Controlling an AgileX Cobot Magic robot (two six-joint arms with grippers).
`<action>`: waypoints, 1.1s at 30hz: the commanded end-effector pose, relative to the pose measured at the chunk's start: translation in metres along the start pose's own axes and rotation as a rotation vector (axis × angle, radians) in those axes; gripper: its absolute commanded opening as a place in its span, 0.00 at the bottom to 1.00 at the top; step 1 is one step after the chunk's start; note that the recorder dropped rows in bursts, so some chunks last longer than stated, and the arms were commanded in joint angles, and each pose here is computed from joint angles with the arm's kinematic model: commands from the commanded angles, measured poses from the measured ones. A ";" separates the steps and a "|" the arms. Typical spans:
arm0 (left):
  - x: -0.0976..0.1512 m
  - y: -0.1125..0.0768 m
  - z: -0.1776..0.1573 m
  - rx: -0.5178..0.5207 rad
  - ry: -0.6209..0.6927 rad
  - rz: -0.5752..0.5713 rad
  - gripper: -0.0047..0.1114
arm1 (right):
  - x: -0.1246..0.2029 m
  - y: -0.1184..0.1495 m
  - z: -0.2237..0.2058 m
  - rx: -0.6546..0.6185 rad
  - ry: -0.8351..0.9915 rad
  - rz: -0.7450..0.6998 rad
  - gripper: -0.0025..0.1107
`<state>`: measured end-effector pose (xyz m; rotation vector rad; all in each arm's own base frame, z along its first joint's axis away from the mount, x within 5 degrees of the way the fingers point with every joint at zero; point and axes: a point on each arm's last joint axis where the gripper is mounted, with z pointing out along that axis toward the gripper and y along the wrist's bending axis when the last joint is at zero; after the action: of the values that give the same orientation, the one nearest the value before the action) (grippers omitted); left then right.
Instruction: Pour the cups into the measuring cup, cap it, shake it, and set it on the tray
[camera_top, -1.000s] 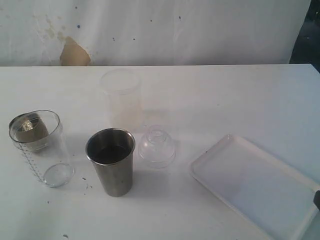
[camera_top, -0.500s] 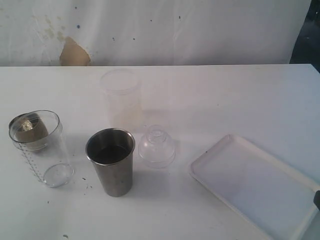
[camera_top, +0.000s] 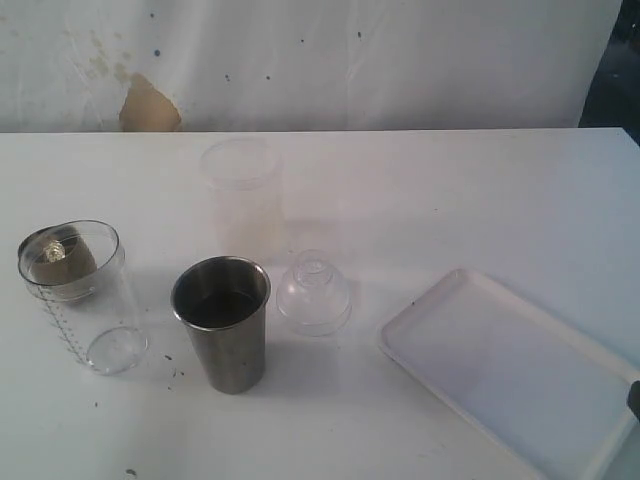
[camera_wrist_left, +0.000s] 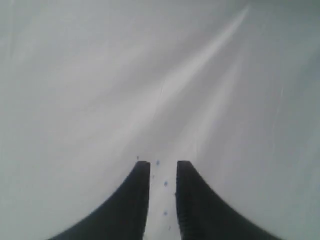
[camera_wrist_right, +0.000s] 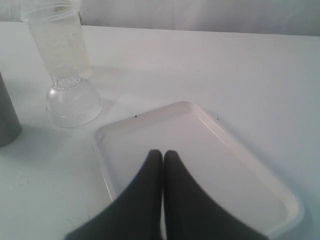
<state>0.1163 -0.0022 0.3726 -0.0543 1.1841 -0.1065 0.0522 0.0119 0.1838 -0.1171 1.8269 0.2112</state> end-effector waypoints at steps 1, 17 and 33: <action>0.044 0.003 0.031 -0.008 0.235 0.093 0.48 | 0.001 0.000 0.000 -0.002 0.000 0.002 0.02; 0.182 0.036 0.024 -0.213 0.430 0.092 0.57 | 0.001 0.000 0.000 -0.002 0.000 0.002 0.02; 0.244 0.070 0.055 0.110 0.742 0.122 0.57 | 0.001 0.000 0.000 -0.002 0.000 0.002 0.02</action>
<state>0.2535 0.0392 0.1617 0.0018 1.9068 -0.0360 0.0522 0.0119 0.1838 -0.1171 1.8269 0.2112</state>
